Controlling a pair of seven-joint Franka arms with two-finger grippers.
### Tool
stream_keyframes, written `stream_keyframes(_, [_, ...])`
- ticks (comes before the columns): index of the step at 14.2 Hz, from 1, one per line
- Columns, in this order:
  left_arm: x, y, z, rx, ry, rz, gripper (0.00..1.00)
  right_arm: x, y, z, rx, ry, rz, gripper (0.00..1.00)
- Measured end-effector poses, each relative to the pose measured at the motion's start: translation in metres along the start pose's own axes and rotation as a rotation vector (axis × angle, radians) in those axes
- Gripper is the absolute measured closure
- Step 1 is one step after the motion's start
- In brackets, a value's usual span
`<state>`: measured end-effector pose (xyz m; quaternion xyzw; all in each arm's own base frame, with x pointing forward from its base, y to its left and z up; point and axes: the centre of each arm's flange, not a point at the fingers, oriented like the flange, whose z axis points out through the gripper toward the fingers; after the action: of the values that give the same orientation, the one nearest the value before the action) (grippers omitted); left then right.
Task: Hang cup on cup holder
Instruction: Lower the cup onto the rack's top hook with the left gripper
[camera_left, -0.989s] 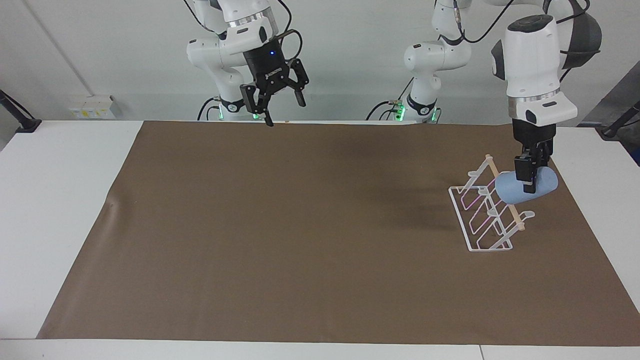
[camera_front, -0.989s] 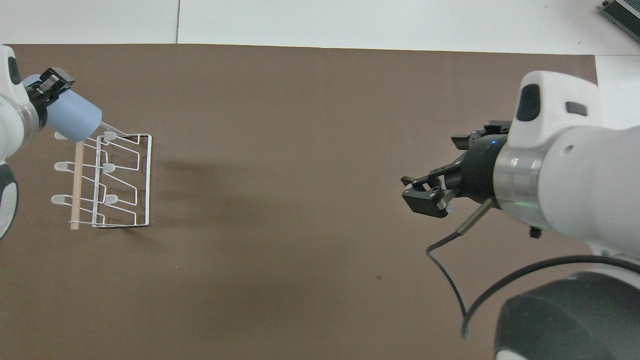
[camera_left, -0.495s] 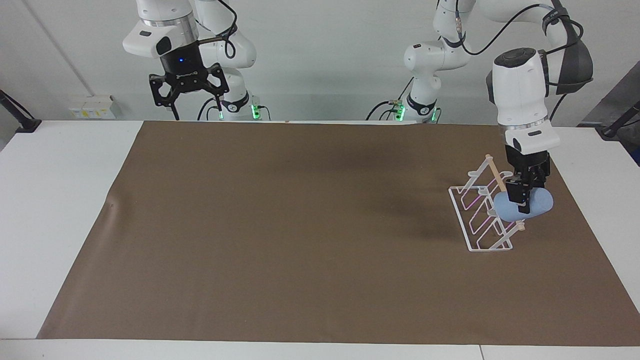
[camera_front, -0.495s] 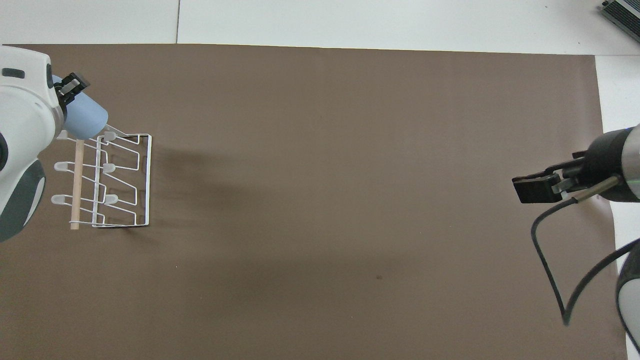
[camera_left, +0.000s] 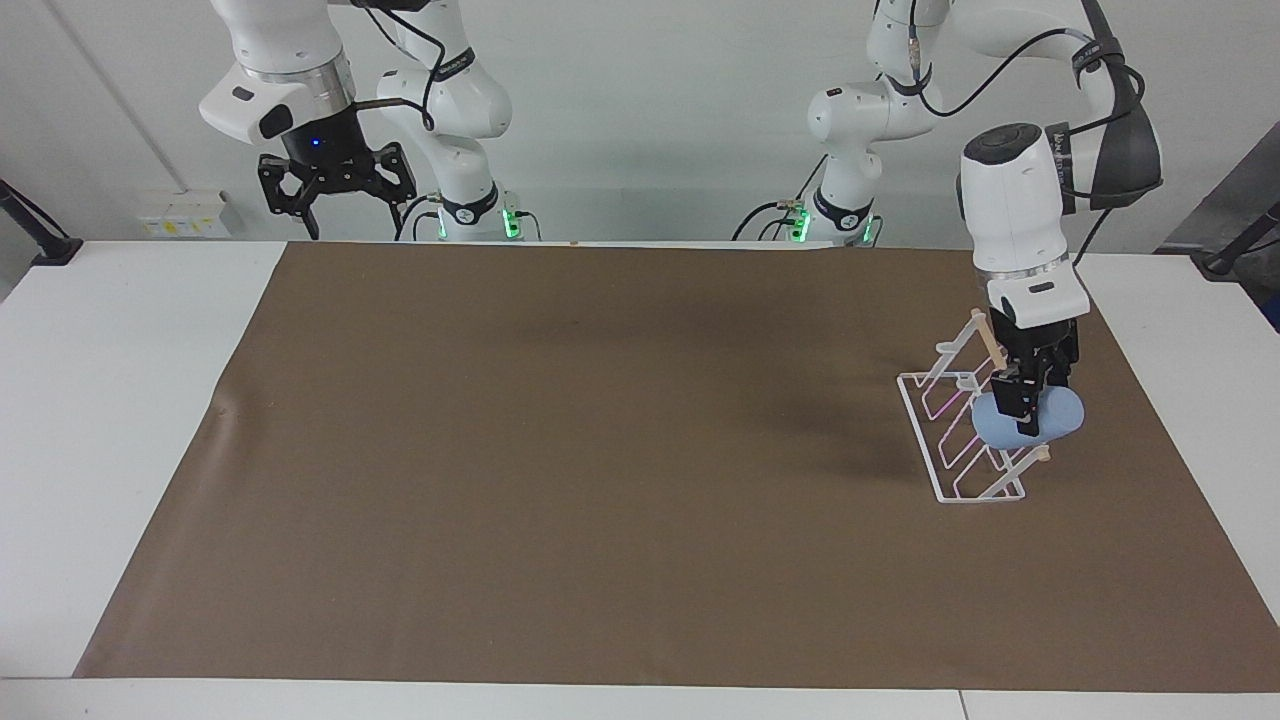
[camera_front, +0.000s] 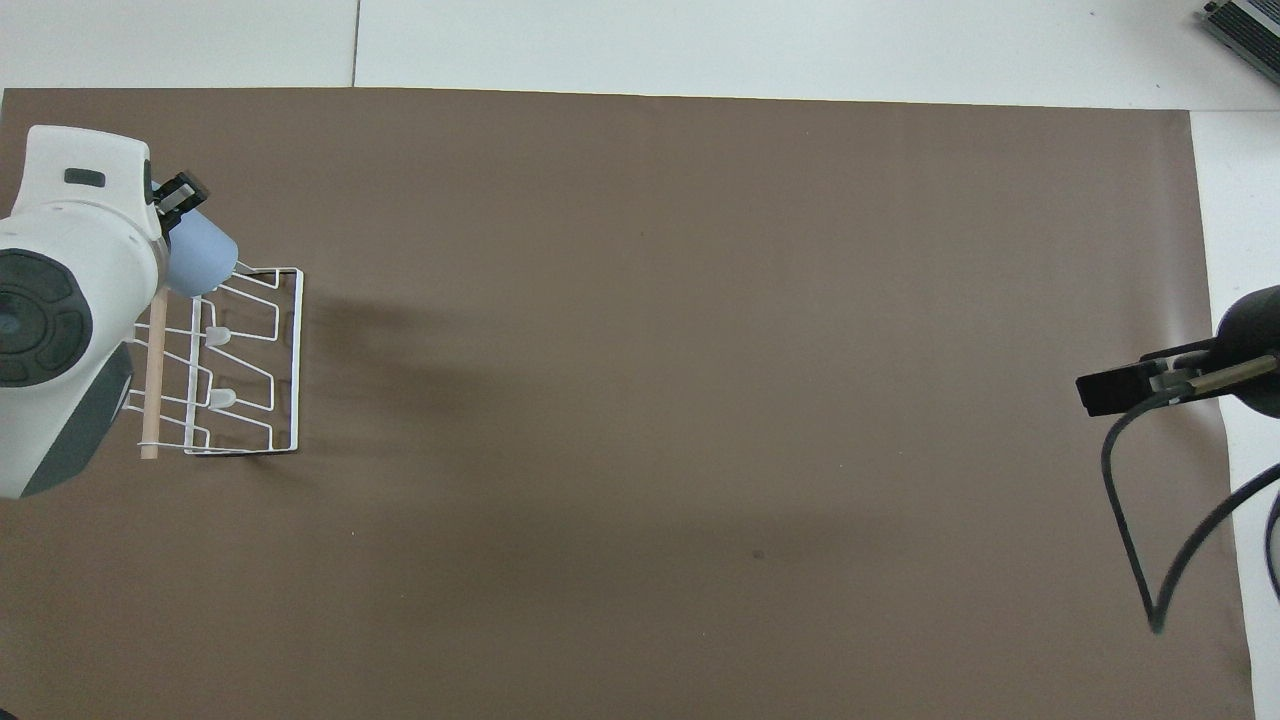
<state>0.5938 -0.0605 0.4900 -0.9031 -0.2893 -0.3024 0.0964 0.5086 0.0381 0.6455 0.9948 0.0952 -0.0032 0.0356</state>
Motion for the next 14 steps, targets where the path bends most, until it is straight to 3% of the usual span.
stream_keyframes(5, [-0.007,-0.001,0.004,-0.001,-0.006,-0.018,0.26,-0.005,0.004,0.036,0.006,-0.024,0.052,0.00])
stream_keyframes(13, [-0.017,-0.002,0.011,-0.007,-0.008,-0.001,0.26,-0.009,0.000,0.034,0.003,-0.019,0.050,0.00])
stream_keyframes(14, [-0.018,-0.002,0.011,-0.007,-0.008,0.000,0.20,-0.009,0.000,0.034,0.003,-0.019,0.049,0.00])
